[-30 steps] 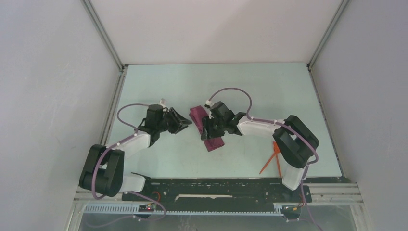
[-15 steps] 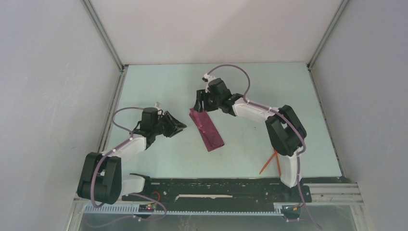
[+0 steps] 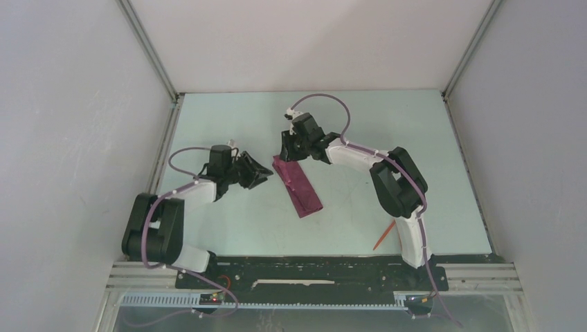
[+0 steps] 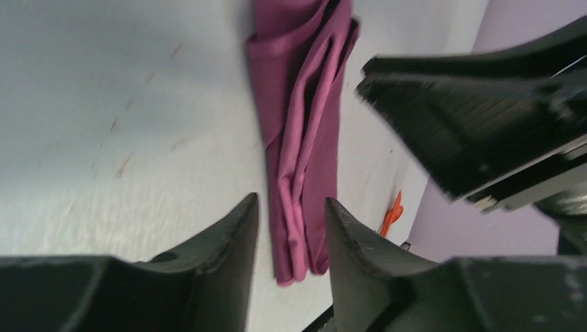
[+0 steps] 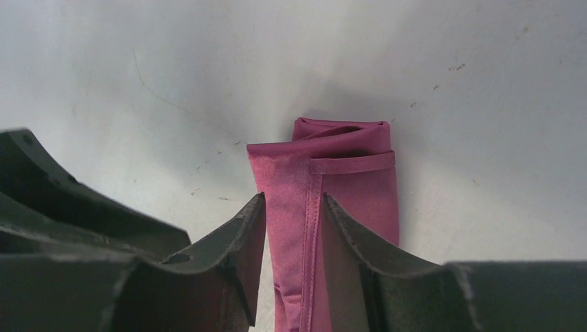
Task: Fold the napkin into a case and place the utensils inside
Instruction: Stuff the top corner of the smaller-rectangle-folded napkin into the folded napkin.
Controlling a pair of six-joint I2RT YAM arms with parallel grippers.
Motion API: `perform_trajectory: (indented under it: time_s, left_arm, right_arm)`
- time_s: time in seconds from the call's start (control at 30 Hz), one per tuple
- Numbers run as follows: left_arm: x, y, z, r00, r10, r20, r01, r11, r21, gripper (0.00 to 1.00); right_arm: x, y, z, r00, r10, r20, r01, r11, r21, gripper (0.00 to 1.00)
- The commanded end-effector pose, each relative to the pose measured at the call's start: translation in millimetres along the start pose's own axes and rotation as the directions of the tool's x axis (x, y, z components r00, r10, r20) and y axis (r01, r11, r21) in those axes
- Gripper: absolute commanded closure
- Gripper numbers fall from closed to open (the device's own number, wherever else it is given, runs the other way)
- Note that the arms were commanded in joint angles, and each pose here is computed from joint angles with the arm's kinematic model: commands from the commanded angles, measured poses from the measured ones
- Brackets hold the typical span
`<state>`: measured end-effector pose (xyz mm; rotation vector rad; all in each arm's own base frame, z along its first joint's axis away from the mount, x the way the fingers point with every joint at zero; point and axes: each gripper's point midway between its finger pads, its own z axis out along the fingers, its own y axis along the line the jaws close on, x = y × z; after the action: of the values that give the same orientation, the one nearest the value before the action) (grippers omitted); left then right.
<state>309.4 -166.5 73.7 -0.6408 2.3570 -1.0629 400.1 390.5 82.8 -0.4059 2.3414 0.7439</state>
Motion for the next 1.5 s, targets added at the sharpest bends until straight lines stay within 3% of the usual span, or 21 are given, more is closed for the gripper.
perform_trajectory:
  time_s: [0.0, 0.13, 0.5, 1.3, 1.4, 1.47]
  left_arm:
    - [-46, -53, 14, 0.997, 0.011, 0.080, -0.022, 0.991, 0.134, 0.61]
    - [-59, -53, 33, 0.997, -0.021, 0.075, 0.012, 0.993, 0.113, 0.66]
    - [-64, -31, 59, 0.996, -0.044, 0.072, 0.041, 0.998, 0.047, 0.69]
    - [-58, -1, 83, 0.997, -0.064, 0.040, 0.065, 0.997, -0.035, 0.84]
    - [-58, 1, 85, 0.997, -0.065, 0.038, 0.067, 0.997, -0.043, 0.86]
    - [-58, 1, 85, 0.997, -0.066, 0.038, 0.068, 0.997, -0.045, 0.87]
  right_arm:
    - [-8, -3, 6, 1.000, -0.005, 0.023, 0.005, 1.000, 0.025, 0.58]
    - [-4, -8, 11, 1.000, -0.015, 0.013, 0.014, 0.998, 0.053, 0.59]
    - [-1, -8, 21, 0.998, -0.054, 0.013, 0.053, 0.995, 0.086, 0.57]
    - [14, -13, 46, 0.990, -0.141, -0.019, 0.142, 0.973, 0.180, 0.56]
    - [22, -16, 50, 0.986, -0.164, -0.030, 0.166, 0.964, 0.208, 0.59]
    - [23, -17, 52, 0.985, -0.170, -0.029, 0.172, 0.960, 0.221, 0.67]
